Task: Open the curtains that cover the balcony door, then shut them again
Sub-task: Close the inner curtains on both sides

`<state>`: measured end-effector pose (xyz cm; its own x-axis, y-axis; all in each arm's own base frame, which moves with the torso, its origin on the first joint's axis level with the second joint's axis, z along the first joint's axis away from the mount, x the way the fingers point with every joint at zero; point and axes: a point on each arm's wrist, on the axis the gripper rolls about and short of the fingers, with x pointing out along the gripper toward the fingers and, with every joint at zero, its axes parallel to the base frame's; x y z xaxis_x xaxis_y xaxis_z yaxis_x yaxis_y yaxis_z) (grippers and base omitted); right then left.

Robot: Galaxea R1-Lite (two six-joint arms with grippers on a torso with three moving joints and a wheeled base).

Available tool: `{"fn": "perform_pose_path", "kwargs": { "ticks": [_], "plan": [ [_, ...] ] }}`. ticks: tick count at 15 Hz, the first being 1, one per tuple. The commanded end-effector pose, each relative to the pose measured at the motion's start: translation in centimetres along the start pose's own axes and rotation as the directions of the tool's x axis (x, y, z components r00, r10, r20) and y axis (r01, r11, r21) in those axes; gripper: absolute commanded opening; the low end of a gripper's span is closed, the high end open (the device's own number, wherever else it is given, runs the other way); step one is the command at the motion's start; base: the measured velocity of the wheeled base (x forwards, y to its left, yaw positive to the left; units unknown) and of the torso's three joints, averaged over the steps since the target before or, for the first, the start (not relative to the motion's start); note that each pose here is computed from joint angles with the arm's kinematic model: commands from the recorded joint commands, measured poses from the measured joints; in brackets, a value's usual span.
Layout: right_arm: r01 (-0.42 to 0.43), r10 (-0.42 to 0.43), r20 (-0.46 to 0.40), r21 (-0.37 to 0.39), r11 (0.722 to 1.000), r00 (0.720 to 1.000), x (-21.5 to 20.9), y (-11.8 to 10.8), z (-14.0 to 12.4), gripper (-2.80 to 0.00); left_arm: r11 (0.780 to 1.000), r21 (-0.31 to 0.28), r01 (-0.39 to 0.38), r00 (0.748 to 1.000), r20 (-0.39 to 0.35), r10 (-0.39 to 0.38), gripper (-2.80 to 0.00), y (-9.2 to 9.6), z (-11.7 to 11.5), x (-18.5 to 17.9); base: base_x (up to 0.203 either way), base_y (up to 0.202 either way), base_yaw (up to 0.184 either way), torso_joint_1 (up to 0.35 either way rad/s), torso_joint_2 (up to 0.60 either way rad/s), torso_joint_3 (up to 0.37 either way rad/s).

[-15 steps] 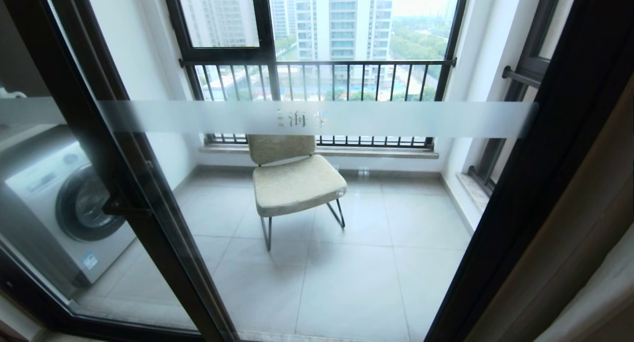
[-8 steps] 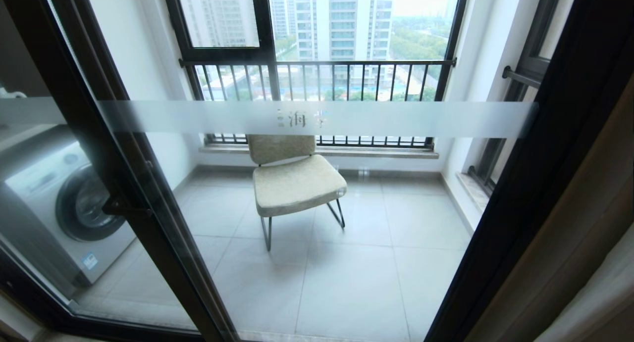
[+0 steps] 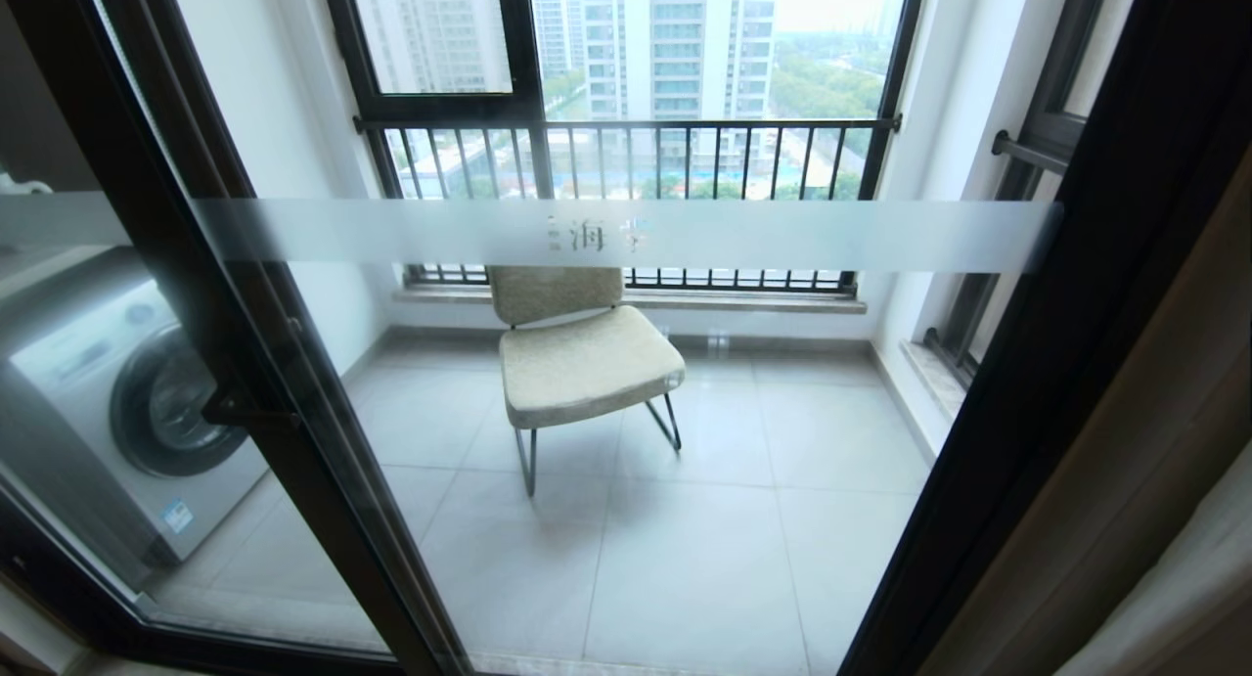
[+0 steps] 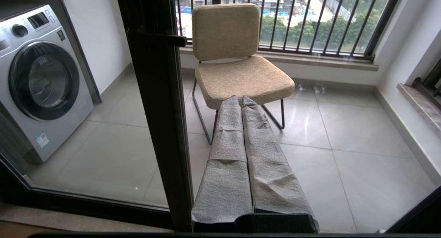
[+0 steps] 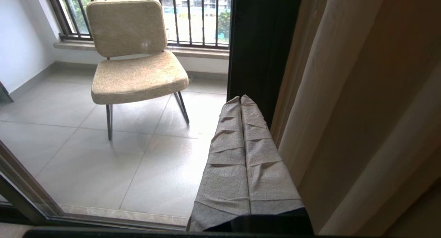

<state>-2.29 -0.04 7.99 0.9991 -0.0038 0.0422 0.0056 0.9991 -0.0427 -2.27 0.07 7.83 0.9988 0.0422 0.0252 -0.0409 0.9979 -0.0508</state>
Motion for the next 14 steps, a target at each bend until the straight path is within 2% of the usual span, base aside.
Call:
{"fn": "perform_pose_path", "kwargs": {
  "ticks": [1, 6, 9, 11, 14],
  "plan": [
    [0.001, -0.001, 0.024, 0.001, 1.0, 1.0, 0.0, 0.0, 0.3, -2.8, 1.0, -0.001, -0.002, 1.0, 0.001, 0.002, -2.8, 0.0, 0.0, 0.0, 0.0, 0.0, 0.0, 0.0, 0.0, 0.0],
    [0.001, 0.001, 0.114, -0.019, 1.0, 0.993, -1.3, -0.2, 4.0, -2.8, 1.0, -0.001, -0.001, 1.0, 0.001, 0.001, -2.8, 0.0, 0.0, 0.0, 0.0, 0.0, 0.0, 0.0, 0.0, 0.0],
    [0.011, -0.008, 0.113, -0.029, 1.0, 0.994, -1.6, -0.3, 7.4, -2.8, 1.0, -0.001, -0.002, 1.0, 0.001, 0.002, -2.8, 0.0, 0.0, 0.0, 0.0, 0.0, 0.0, 0.0, 0.0, 0.0],
    [0.055, -0.052, 0.092, -0.032, 0.998, 0.994, -0.8, -0.6, 10.2, -2.8, 1.0, -0.001, -0.002, 1.0, 0.001, 0.002, -2.8, 0.0, 0.0, 0.0, 0.0, 0.0, 0.0, 0.0, 0.0, 0.0],
    [0.166, -0.163, 0.098, -0.025, 0.986, 0.982, 0.5, -1.1, 14.7, -2.8, 1.0, -0.001, -0.002, 1.0, 0.001, 0.002, -2.8, 0.0, 0.0, 0.0, 0.0, 0.0, 0.0, 0.0, 0.0, 0.0]
  ]
}}
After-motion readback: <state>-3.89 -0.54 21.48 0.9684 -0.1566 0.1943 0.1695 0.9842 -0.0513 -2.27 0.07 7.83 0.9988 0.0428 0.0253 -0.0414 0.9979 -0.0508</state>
